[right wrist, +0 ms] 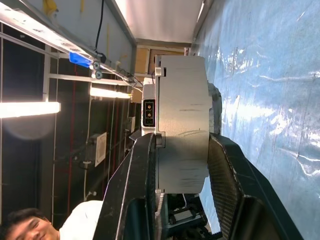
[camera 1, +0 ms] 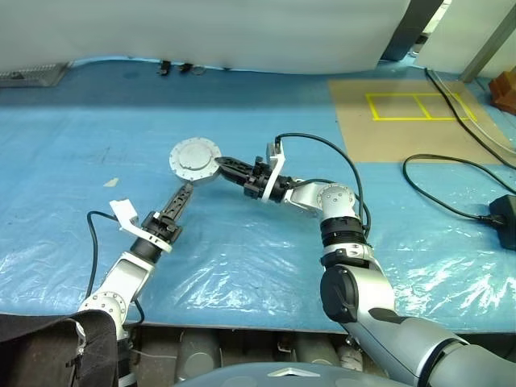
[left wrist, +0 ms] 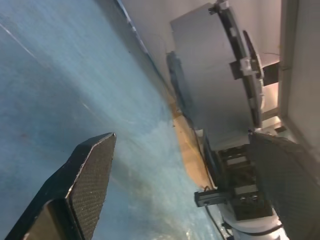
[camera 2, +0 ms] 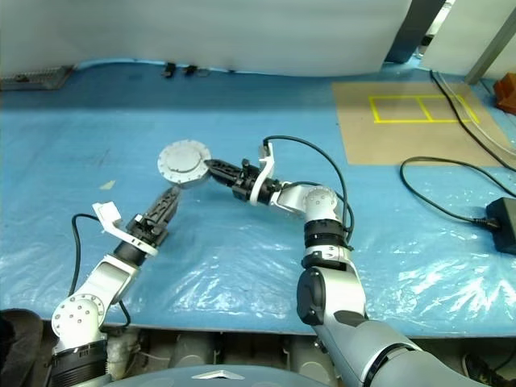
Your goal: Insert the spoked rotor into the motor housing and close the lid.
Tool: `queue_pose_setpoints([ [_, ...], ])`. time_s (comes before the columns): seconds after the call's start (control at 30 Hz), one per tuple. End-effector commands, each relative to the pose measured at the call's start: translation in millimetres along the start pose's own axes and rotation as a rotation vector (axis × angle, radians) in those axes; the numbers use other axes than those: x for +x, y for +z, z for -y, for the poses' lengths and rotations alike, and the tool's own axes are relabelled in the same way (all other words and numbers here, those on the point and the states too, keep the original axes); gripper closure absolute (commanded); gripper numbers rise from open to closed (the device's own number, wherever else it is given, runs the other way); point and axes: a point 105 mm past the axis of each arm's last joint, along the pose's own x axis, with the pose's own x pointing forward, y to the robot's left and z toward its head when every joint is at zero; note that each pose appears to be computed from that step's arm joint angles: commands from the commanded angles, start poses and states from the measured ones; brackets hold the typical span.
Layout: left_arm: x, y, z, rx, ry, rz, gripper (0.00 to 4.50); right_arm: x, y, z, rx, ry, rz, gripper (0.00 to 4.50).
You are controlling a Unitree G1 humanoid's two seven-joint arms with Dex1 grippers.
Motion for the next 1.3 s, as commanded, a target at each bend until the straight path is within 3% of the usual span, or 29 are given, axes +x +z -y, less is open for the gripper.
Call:
queue_pose_setpoints([
  [0.03, -5.4, 4.3, 15.9, -0.013, -0.078, -0.001, 0.04, 8.7, -1.2, -21.1, -0.033, 0.083, -0.027, 3.38],
  [0.63, 26.1, 17.6, 21.6, -0.028, -0.144, 0.083, 0.04, 9.7, -26.6, -31.8, -0.015, 0.147, -0.127, 3.38],
  [0.73, 29.7, 16.8, 19.0, -0.035, -0.138, 0.077, 0.65, 9.9, -26.7, -27.3, -0.01, 0.126, -0.121, 3.38],
  [0.83, 30.1, 16.3, 18.3, -0.037, -0.138, 0.066, 1.55, 10.5, -23.7, -25.4, -0.005, 0.115, -0.102, 3.38],
  [1.07, 29.7, 13.6, 13.2, -0.035, -0.096, 0.027, 1.61, 14.2, -7.7, -7.7, -0.046, 0.0, -0.019, 3.38],
  [1.3, 34.8, 4.5, 17.7, -0.131, -0.107, -0.023, 1.61, 14.4, 20.8, -9.4, -0.129, -0.044, 0.063, 3.38],
])
